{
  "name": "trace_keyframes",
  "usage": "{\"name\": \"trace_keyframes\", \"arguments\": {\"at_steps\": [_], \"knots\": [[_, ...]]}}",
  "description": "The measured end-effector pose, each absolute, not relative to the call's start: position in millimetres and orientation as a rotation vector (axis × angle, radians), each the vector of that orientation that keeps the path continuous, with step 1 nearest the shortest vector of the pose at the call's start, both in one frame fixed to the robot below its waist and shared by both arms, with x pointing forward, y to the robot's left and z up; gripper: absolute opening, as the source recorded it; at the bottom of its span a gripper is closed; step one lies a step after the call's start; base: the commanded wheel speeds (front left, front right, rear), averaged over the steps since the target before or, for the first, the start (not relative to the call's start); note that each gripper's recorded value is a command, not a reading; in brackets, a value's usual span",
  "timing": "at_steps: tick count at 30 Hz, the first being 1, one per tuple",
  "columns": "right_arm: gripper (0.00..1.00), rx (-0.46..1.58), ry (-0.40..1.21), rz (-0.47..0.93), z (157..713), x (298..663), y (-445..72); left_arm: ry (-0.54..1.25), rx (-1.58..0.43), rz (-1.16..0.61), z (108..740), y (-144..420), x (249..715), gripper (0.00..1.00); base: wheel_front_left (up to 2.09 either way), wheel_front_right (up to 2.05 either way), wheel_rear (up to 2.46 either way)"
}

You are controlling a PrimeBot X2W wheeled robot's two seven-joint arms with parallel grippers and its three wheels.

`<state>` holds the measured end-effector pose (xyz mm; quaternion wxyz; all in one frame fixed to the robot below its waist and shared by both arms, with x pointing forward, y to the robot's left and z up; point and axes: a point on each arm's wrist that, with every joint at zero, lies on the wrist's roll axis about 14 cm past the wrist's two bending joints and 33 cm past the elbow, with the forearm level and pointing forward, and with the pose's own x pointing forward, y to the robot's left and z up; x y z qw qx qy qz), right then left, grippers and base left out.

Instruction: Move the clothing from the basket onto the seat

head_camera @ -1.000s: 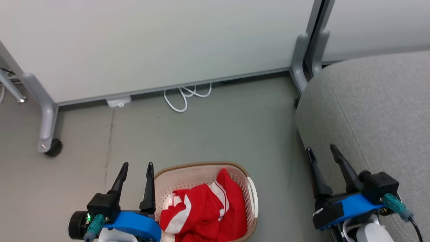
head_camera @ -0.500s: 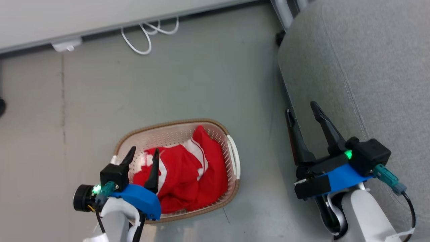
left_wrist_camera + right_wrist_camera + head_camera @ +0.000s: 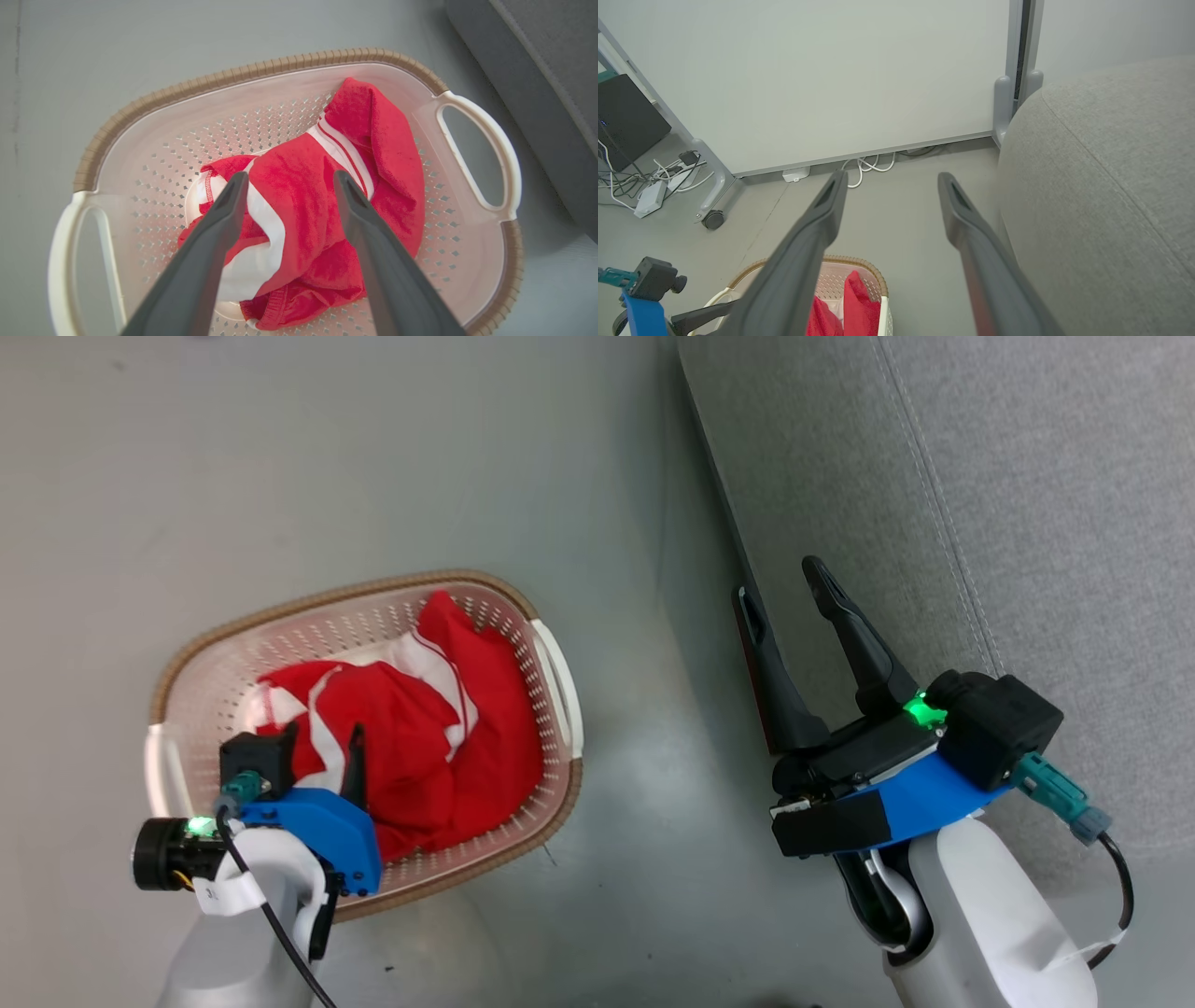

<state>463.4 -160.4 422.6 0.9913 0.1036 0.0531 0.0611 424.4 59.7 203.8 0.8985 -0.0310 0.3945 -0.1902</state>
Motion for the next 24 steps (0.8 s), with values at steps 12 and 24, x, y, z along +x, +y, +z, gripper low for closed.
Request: {"name": "trace_keyframes", "arguments": {"at_steps": [12, 24], "knots": [[1.00, 0.222, 0.163, 0.069, 393.6, 468.4, -178.7, 1.022, -0.044, -0.335, 132.8, 58.1, 415.7, 1.00, 0.00, 0.00, 0.00], [1.00, 0.227, 0.180, 0.061, 385.1, 469.8, -181.3, 1.138, -0.033, -0.291, 109.0, 59.1, 399.8, 1.00, 0.00, 0.00, 0.00]]}}
